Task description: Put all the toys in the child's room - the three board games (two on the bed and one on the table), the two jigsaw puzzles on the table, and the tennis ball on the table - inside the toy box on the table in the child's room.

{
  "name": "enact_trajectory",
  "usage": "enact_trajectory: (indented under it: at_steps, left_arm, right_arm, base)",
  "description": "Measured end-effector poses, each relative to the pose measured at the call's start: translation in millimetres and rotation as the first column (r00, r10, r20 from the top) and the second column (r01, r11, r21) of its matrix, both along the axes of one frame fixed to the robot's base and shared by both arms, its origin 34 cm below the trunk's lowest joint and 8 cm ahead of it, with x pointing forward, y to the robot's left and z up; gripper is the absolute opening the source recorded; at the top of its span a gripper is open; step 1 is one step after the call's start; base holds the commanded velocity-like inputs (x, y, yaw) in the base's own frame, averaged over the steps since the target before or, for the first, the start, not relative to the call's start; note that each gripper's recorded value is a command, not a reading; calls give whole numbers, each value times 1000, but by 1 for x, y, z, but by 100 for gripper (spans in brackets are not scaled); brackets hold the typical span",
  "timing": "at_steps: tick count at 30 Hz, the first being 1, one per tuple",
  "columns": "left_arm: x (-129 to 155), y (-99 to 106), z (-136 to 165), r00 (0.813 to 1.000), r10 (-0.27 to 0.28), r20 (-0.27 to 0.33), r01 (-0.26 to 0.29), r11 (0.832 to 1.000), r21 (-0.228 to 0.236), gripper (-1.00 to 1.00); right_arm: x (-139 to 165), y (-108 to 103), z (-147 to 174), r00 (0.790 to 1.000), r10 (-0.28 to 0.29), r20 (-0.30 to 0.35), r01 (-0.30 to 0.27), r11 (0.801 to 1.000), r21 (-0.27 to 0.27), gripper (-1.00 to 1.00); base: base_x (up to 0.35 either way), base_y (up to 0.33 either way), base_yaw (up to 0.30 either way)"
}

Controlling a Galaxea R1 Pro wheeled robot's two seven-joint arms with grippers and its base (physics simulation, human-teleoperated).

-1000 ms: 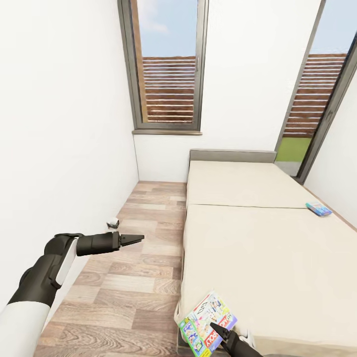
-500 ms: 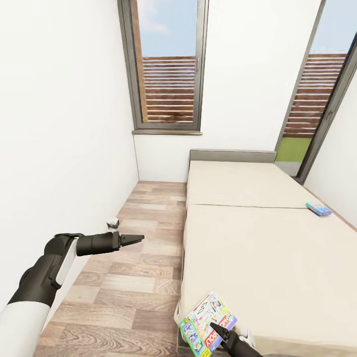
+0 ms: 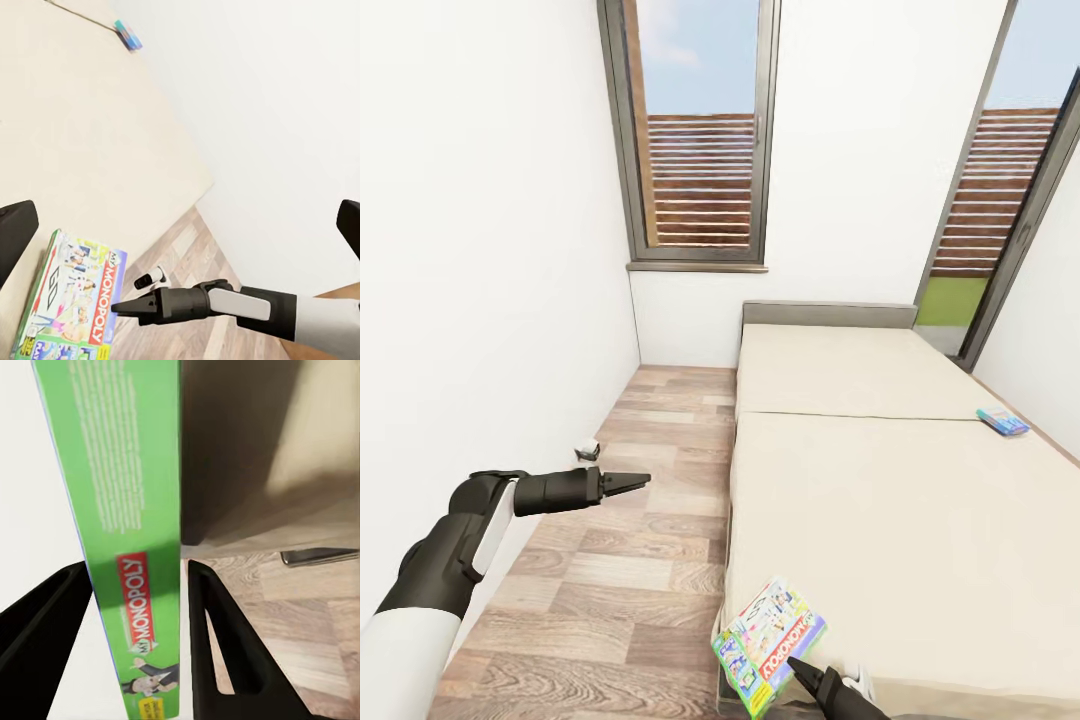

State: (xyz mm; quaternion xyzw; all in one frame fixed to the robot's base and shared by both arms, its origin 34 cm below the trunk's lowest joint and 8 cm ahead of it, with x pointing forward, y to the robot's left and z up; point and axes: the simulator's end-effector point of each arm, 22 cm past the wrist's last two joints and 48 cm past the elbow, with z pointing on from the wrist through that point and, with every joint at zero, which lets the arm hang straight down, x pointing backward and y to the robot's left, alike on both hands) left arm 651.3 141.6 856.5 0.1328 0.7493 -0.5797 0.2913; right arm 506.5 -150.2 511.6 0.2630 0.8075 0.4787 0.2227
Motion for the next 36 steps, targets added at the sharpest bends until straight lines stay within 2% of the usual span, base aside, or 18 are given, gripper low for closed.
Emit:
enact_trajectory:
  at_steps: [17, 30, 36]
  left_arm:
    - [4, 0, 32, 1000, 0, 0, 0, 1000, -1, 100]
    - [4, 0, 32, 1000, 0, 0, 0, 1000, -1, 100]
    - [5, 0, 44, 1000, 0, -1, 0, 1000, -1, 100]
  right_arm:
    - [3, 0, 32, 1000, 0, -2, 0, 1000, 1, -100]
    - [3, 0, 32, 1000, 1, -1, -1, 1000, 0, -100]
    - [5, 0, 43, 1000, 0, -1, 0, 1000, 1, -100]
  base:
    - [0, 0, 0]
    - [0, 0, 0]
    - [0, 0, 0]
